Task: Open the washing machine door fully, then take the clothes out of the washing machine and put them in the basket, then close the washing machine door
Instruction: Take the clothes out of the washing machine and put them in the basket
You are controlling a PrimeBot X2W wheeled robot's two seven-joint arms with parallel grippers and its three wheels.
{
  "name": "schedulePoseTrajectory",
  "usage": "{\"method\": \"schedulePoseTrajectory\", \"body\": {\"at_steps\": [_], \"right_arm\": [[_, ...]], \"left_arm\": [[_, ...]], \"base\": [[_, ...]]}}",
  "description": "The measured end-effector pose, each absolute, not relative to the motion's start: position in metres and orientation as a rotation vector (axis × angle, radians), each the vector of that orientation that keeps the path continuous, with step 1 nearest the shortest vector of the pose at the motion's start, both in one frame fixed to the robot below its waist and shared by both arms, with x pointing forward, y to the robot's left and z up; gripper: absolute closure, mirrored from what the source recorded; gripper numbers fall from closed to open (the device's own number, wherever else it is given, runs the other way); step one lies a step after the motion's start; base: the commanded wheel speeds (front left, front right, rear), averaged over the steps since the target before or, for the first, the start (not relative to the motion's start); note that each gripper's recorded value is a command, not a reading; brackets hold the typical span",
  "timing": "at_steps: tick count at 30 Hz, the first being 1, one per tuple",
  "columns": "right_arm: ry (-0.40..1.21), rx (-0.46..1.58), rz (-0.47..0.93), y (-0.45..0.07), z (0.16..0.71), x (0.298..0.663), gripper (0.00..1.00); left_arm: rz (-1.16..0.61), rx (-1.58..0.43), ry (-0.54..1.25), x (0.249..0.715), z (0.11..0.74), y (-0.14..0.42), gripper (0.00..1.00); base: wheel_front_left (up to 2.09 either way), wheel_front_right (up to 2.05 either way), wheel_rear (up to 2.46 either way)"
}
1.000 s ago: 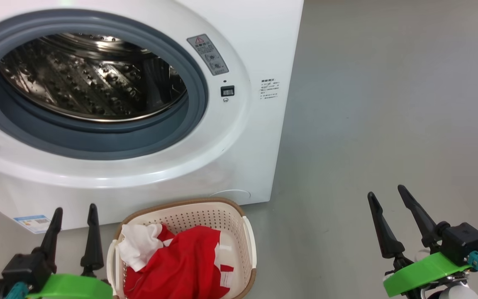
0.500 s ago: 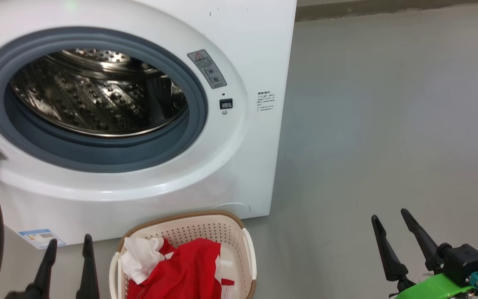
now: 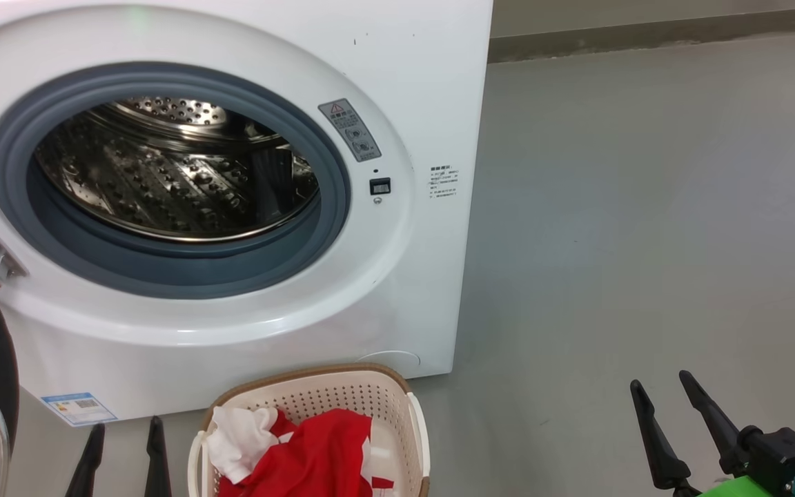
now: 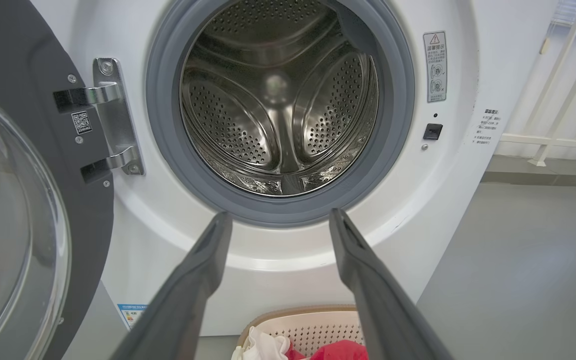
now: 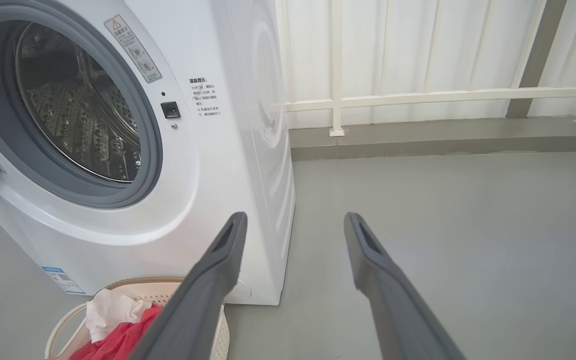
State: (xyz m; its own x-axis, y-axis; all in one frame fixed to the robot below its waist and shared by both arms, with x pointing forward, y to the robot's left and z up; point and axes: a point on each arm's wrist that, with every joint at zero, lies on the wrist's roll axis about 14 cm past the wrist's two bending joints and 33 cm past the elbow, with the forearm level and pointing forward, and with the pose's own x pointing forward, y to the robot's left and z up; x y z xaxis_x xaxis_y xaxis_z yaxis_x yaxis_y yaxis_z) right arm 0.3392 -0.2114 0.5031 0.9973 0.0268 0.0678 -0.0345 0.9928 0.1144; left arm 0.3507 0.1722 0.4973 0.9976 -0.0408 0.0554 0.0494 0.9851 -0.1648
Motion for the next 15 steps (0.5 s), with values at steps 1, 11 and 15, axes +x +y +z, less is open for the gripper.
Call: {"method": "schedulePoseTrajectory", "body": {"at_steps": [1,11,15], "right_arm": [[-0.068,0.115,0.031,-0.2115,0.5035,0.3392,0.00],[-0.065,0.115,0.024,-0.2136,0.5026,0.3381,0.00],[-0.061,0.115,0.026,-0.2131,0.5015,0.3388,0.00]], "left_arm": [[-0.043,-0.169,-0.050,0.3497,0.4968,0.1723,0.00],[-0.052,-0.182,-0.048,0.3510,0.4965,0.1687,0.00],[-0.051,-0.183,-0.043,0.3511,0.4950,0.1685,0.00]], "base": [[0.00,0.00,0.00],[0.00,0.00,0.00],[0.00,0.00,0.00]]}}
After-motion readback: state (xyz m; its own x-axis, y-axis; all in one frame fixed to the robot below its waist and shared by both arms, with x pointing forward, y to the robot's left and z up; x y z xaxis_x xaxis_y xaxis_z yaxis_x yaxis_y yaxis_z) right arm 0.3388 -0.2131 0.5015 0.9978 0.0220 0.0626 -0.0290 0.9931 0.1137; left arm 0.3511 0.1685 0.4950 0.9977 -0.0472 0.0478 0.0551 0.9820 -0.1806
